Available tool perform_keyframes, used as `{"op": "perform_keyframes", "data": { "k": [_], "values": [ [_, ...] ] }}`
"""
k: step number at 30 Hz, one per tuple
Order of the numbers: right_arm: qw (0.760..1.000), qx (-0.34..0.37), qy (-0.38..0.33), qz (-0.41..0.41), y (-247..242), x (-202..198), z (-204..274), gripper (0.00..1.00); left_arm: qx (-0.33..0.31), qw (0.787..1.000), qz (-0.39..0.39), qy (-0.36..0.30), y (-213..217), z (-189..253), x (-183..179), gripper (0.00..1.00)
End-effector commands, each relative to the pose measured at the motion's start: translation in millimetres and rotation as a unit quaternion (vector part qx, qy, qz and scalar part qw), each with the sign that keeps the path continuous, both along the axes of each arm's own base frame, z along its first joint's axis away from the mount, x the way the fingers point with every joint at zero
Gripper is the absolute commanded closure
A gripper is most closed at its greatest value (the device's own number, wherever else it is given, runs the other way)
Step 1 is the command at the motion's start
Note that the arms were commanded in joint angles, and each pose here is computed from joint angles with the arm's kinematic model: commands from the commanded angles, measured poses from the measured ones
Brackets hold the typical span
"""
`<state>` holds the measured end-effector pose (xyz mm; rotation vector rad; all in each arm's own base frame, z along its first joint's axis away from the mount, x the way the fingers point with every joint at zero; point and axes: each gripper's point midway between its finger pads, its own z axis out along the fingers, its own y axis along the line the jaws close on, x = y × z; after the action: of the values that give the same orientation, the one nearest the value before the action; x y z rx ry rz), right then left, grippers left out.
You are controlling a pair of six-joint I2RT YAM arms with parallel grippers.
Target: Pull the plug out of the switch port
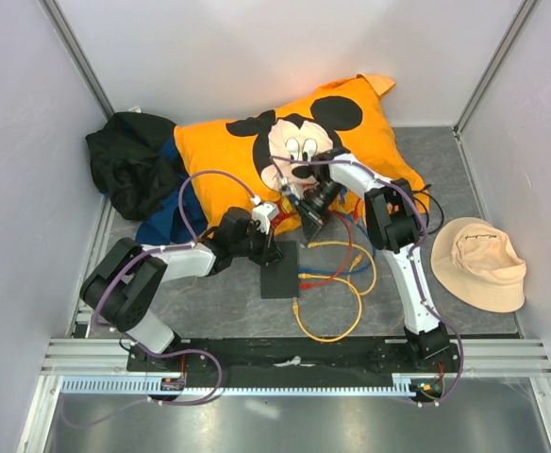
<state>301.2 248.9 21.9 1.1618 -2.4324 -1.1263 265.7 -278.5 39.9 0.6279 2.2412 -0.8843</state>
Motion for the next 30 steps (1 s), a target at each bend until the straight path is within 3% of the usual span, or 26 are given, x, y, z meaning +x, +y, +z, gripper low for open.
{"op": "perform_keyframes", "data": {
  "k": [1,10,18,23,30],
  "values": [
    [0.966,0.138,-0.218,0.000,47.3,69.1,103.1,1.00,0.112,0.992,0.008,0.063,42.7,-58.4,-34.6,0.98],
    [0.901,0.198,-0.385,-0.004,56.6,78.0,238.5,1.00,0.111,0.992,-0.001,0.064,39.9,-59.5,-36.3,0.98],
    [0.863,0.207,-0.458,-0.047,46.9,76.4,303.8,1.00,0.103,0.993,-0.006,0.059,39.4,-56.0,-40.8,0.98],
    [0.802,0.213,-0.553,-0.076,35.0,85.8,373.2,1.00,0.102,0.993,-0.007,0.057,39.1,-55.5,-40.8,0.98],
    [0.707,0.215,-0.648,-0.185,5.0,110.4,458.2,1.00,0.102,0.993,-0.008,0.056,38.7,-55.9,-40.0,0.98]
  ]
}}
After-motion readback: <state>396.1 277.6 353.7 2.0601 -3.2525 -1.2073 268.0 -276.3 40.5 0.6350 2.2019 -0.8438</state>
